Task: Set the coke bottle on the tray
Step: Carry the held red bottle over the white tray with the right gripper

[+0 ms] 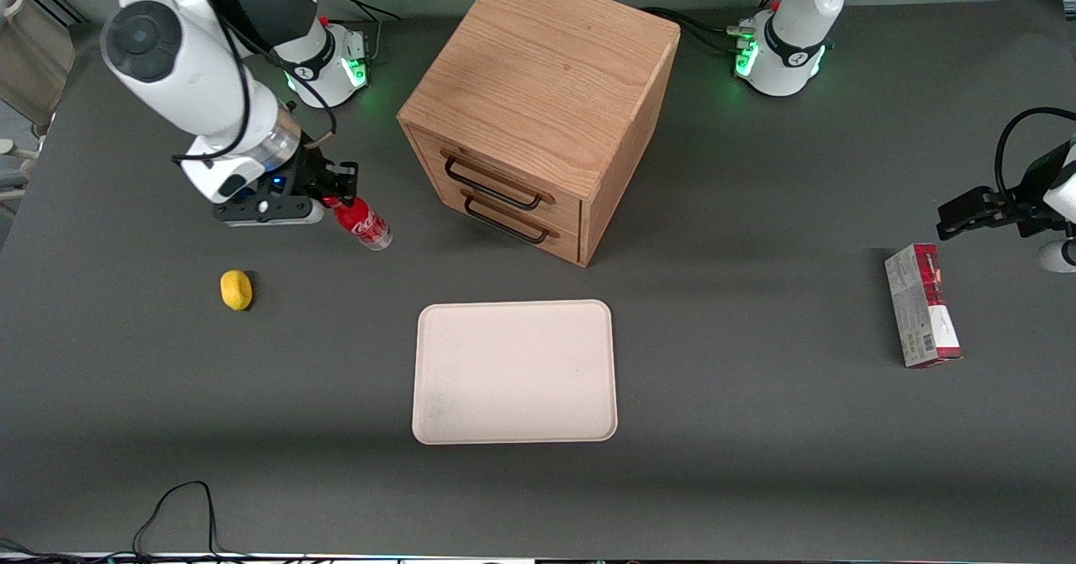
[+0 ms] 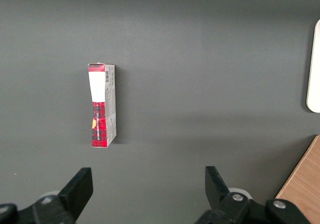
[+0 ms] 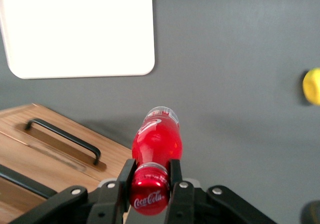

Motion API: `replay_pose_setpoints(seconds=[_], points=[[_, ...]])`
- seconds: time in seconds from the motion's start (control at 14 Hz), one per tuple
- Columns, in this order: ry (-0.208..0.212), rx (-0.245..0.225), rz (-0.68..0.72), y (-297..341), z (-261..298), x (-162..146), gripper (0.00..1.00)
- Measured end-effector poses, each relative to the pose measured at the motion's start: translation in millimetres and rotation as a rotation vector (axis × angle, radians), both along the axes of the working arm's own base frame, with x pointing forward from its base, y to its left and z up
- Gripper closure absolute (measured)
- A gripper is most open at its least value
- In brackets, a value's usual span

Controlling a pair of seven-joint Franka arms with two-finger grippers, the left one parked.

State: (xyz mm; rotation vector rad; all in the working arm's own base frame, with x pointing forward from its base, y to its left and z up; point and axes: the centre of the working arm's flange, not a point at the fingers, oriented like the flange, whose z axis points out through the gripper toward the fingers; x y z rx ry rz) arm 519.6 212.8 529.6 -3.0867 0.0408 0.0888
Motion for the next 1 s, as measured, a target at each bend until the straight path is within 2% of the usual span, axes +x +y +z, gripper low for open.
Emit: replay_pose_setpoints(seconds=[0.21,0.36,0.5,0.71,1.0], points=[[0.006,-0.004,0.01,1.1,35.4,44.7,0.68],[0.021,-0.043,0.028,2.4,40.4,74.7,0.68],[0.019,-0.06,0.048,13.9,36.3,101.4,0.68],[0.0,-0.053,0.086,38.0,12.2,130.3,0.68],[-0.062,0.001,0.088,51.7,-28.8,164.8,0.68]])
